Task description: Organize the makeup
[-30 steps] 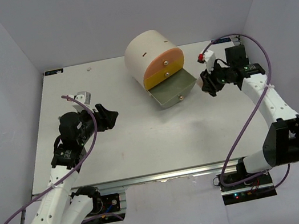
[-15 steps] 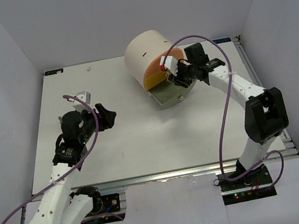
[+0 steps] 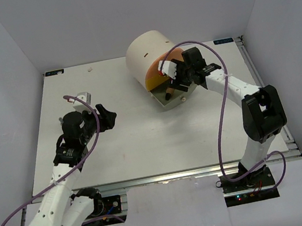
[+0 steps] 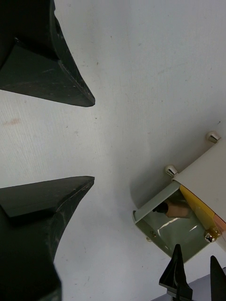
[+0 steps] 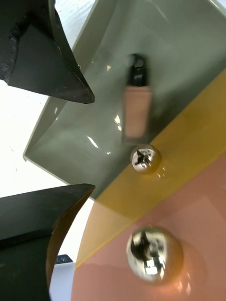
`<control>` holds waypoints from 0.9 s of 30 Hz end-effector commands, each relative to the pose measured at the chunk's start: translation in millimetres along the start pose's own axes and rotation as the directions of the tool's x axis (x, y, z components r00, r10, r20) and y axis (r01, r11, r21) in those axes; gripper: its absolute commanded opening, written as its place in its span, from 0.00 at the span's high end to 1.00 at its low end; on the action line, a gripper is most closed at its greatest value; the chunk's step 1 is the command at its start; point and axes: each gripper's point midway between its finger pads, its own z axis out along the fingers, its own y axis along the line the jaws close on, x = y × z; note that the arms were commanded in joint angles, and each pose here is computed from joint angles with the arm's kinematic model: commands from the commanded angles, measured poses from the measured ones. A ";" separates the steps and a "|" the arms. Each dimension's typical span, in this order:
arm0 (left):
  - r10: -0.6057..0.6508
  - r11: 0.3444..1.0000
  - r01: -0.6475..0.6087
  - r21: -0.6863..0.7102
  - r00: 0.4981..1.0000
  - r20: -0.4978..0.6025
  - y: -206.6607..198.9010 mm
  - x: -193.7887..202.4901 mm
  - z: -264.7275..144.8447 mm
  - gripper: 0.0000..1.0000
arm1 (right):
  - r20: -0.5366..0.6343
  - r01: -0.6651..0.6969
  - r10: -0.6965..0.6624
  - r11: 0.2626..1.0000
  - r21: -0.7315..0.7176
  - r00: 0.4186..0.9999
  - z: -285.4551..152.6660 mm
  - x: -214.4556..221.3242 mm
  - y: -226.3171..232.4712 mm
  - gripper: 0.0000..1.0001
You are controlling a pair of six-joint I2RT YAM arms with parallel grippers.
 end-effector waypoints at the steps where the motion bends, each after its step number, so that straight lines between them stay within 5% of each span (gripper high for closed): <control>1: 0.004 1.000 -0.004 -0.013 1.000 0.010 4.0 -1.4 0.6 0.28 | 0.086 -0.043 0.039 0.998 0.047 0.996 -28.0 -27.3 -7.9 0.25; 6: -0.029 0.996 0.028 -0.084 0.999 -0.020 20.0 5.5 5.7 0.29 | 0.279 -0.215 0.248 0.966 -0.143 0.928 -86.1 -71.7 41.3 0.24; 9: -0.077 0.979 0.068 -0.191 0.996 -0.040 45.6 10.7 10.5 0.29 | 0.353 -0.312 0.386 0.917 -0.251 0.852 -117.2 -73.9 76.9 0.04; 11: -0.121 0.959 0.104 -0.262 0.991 -0.049 64.1 14.4 11.8 0.29 | 0.403 -0.330 0.424 0.900 -0.285 0.811 -135.7 -71.8 92.4 0.07; 13: -0.178 0.916 0.140 -0.376 0.982 -0.066 88.5 23.1 11.5 0.29 | 0.441 -0.268 0.432 0.883 -0.387 0.787 -147.4 -67.3 119.6 0.06; 18: -0.263 0.776 0.232 -0.586 0.964 0.034 138.7 29.2 -1.8 0.23 | 0.514 -0.294 0.455 0.883 -0.366 0.727 -169.5 -44.3 115.1 0.05; 27: -0.193 0.593 0.250 -0.766 0.967 0.166 238.2 21.0 -13.9 0.14 | 0.526 -0.299 0.499 0.856 -0.421 0.688 -179.8 -37.2 120.9 0.03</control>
